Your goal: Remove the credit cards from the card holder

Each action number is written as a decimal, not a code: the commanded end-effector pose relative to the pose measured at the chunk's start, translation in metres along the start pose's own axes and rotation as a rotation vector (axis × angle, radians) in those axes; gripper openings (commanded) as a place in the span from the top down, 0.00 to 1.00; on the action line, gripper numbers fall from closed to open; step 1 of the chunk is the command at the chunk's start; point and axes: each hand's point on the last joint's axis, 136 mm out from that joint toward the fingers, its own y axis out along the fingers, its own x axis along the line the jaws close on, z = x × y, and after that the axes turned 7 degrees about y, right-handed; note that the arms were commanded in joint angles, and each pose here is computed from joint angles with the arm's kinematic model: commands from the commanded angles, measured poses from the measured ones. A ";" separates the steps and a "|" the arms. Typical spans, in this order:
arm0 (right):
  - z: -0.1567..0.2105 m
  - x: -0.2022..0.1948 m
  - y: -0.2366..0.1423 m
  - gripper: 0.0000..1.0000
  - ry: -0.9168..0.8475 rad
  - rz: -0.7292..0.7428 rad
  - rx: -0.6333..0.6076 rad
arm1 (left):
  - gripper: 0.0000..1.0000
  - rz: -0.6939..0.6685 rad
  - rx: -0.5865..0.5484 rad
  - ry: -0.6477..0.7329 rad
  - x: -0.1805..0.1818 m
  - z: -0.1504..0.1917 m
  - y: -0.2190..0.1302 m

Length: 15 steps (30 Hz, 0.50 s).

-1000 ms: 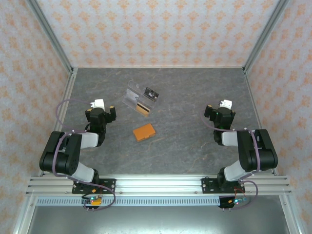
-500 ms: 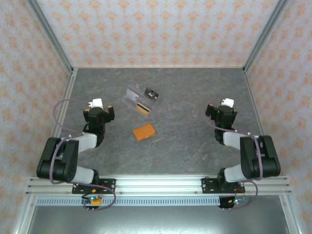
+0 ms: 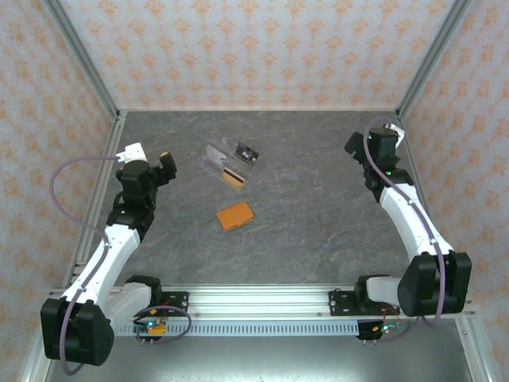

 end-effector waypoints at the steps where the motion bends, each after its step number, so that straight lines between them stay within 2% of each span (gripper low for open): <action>1: 0.072 0.028 -0.004 0.05 -0.045 -0.072 0.314 | 0.00 0.037 0.113 -0.030 -0.005 0.026 -0.004; 9: 0.186 0.124 -0.026 0.05 -0.374 -0.236 0.499 | 0.00 0.040 0.156 -0.057 -0.007 0.039 0.002; 15: 0.268 0.170 -0.037 0.09 -0.636 -0.267 0.583 | 0.00 0.047 0.202 -0.075 -0.012 0.045 0.008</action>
